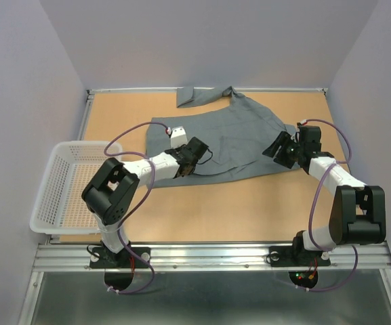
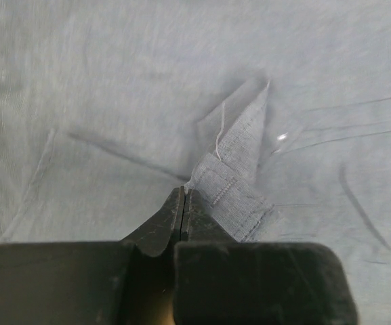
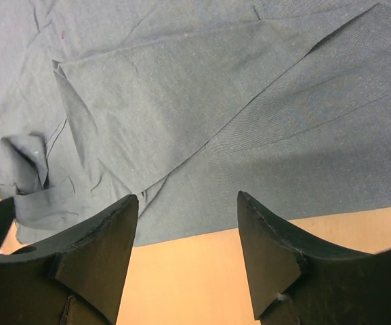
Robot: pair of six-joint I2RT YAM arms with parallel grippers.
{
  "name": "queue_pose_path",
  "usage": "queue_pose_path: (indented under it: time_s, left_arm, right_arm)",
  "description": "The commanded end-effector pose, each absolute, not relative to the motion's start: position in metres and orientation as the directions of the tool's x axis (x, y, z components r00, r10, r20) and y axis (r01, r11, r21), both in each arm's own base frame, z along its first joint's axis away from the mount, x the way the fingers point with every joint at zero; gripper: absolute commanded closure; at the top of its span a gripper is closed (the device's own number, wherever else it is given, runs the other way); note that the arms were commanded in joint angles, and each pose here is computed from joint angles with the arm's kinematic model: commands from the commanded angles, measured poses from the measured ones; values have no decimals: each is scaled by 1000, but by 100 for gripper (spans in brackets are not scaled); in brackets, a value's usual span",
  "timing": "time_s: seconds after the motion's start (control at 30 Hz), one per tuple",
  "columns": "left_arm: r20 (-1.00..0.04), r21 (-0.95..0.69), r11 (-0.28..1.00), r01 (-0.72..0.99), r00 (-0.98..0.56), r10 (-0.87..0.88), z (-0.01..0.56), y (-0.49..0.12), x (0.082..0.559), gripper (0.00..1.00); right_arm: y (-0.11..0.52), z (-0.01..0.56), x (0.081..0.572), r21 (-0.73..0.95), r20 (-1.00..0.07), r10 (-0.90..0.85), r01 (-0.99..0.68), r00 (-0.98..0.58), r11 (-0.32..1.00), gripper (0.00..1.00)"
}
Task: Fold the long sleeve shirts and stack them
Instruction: Fold the shirt
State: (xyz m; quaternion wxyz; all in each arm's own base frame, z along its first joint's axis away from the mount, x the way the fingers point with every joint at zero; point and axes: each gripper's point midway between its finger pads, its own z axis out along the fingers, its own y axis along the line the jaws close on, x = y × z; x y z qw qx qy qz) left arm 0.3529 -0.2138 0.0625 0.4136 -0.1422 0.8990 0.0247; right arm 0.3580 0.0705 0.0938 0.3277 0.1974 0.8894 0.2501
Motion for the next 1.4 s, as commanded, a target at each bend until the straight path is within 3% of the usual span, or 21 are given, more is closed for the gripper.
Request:
queue_pose_path:
  time_s: [0.0, 0.2, 0.53, 0.7, 0.73, 0.8, 0.9, 1.1, 1.2, 1.3, 1.37]
  left_arm:
    - [-734, -176, 895, -409, -552, -396, 67, -196, 342, 97]
    - [-697, -220, 847, -483, -530, -483, 56, -182, 321, 93]
    - [-617, -231, 843, -485, -597, -513, 37, -187, 303, 69]
    - [-586, -268, 852, -450, -625, -515, 49, -192, 295, 37]
    - [-582, -267, 852, -450, -629, -515, 52, -190, 291, 27]
    - [-590, -287, 855, -431, -624, -512, 66, -188, 289, 20]
    - [-626, -315, 857, -409, -589, -511, 93, -186, 296, 20]
    - [-711, -348, 903, -253, -557, -430, 139, -199, 326, 21]
    - [-670, -419, 882, -217, -581, -462, 133, -214, 342, 31]
    - [-678, -412, 890, -197, -587, -443, 125, -219, 362, 46]
    - [-694, -413, 894, -173, -576, -432, 137, -226, 377, 50]
  right_arm:
    - [79, 97, 358, 586, -496, 490, 140, -717, 798, 34]
    - [83, 102, 362, 593, -505, 485, 121, -713, 796, 34]
    - [98, 105, 370, 581, -523, 448, 81, -725, 810, 34]
    - [101, 117, 382, 578, -550, 437, 53, -712, 814, 34]
    - [103, 120, 387, 577, -557, 432, 43, -709, 816, 34]
    - [107, 121, 394, 573, -564, 414, 22, -714, 819, 34]
    - [117, 134, 412, 560, -608, 362, -58, -707, 827, 35]
    - [170, 157, 443, 515, -714, 124, -396, -689, 760, 38]
    - [190, 150, 463, 478, -743, 55, -472, -667, 741, 40]
    - [198, 131, 476, 499, -721, 50, -467, -691, 730, 41]
    - [205, 131, 482, 511, -722, 44, -489, -690, 707, 41]
